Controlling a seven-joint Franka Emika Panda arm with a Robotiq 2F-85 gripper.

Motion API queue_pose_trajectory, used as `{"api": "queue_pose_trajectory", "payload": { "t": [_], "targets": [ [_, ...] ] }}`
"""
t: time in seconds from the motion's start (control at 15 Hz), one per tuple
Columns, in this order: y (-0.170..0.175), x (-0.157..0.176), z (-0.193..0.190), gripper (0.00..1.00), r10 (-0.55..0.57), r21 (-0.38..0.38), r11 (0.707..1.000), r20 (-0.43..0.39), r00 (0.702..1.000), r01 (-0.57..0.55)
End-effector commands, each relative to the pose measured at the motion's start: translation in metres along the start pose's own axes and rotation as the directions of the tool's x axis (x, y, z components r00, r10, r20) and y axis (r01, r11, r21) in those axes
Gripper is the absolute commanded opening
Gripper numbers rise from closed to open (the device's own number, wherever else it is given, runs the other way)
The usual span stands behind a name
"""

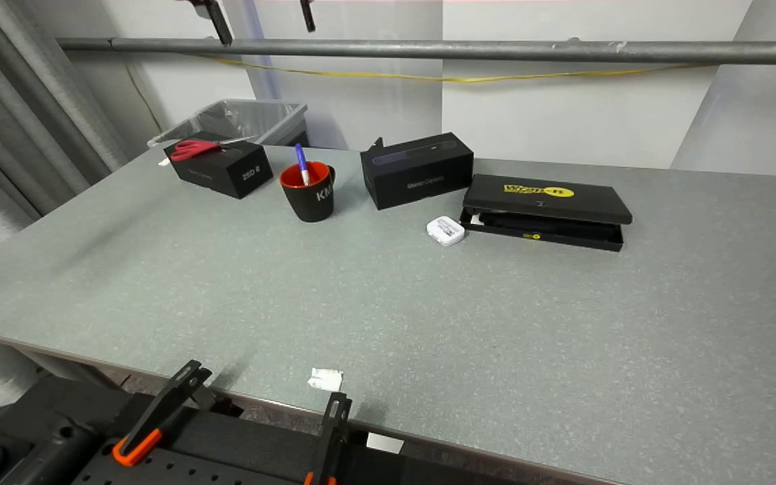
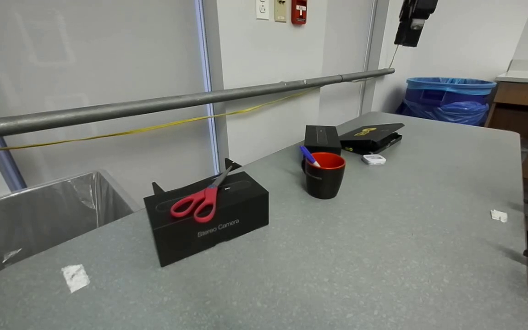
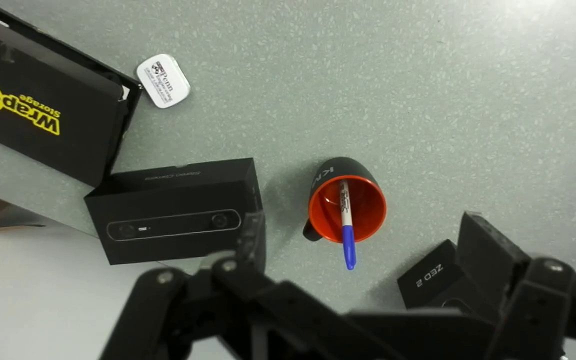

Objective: Take the blue pen out of the red and black mug

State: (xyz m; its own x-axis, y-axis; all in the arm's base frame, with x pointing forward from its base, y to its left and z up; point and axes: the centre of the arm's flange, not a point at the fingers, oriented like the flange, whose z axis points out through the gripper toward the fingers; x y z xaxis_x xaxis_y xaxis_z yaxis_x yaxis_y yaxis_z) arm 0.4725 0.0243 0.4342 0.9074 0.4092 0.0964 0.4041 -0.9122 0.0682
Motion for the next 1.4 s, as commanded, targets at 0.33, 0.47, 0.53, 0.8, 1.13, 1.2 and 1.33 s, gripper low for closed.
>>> {"api": "queue_pose_trajectory", "payload": {
  "t": [0.33,0.47,0.53,0.8,1.13,1.2,1.33],
  "targets": [
    [-0.037,0.091,0.116,1.0,0.012,-0.061,0.998,0.073,0.997,-0.007],
    [-0.032,0.104,0.138,1.0,0.034,-0.072,0.997,0.097,0.995,-0.027],
    [-0.03,0.109,0.144,1.0,0.039,-0.063,0.998,0.112,0.993,-0.032],
    [-0.032,0.094,0.148,1.0,0.019,-0.038,0.999,0.116,0.993,-0.015],
    [-0.031,0.11,0.161,1.0,0.01,-0.026,1.0,0.111,0.994,-0.008],
    [-0.032,0.116,0.167,1.0,0.001,-0.017,1.0,0.115,0.993,0.001],
    [-0.034,0.125,0.181,1.0,-0.007,-0.004,1.0,0.125,0.992,0.007]
  ]
}}
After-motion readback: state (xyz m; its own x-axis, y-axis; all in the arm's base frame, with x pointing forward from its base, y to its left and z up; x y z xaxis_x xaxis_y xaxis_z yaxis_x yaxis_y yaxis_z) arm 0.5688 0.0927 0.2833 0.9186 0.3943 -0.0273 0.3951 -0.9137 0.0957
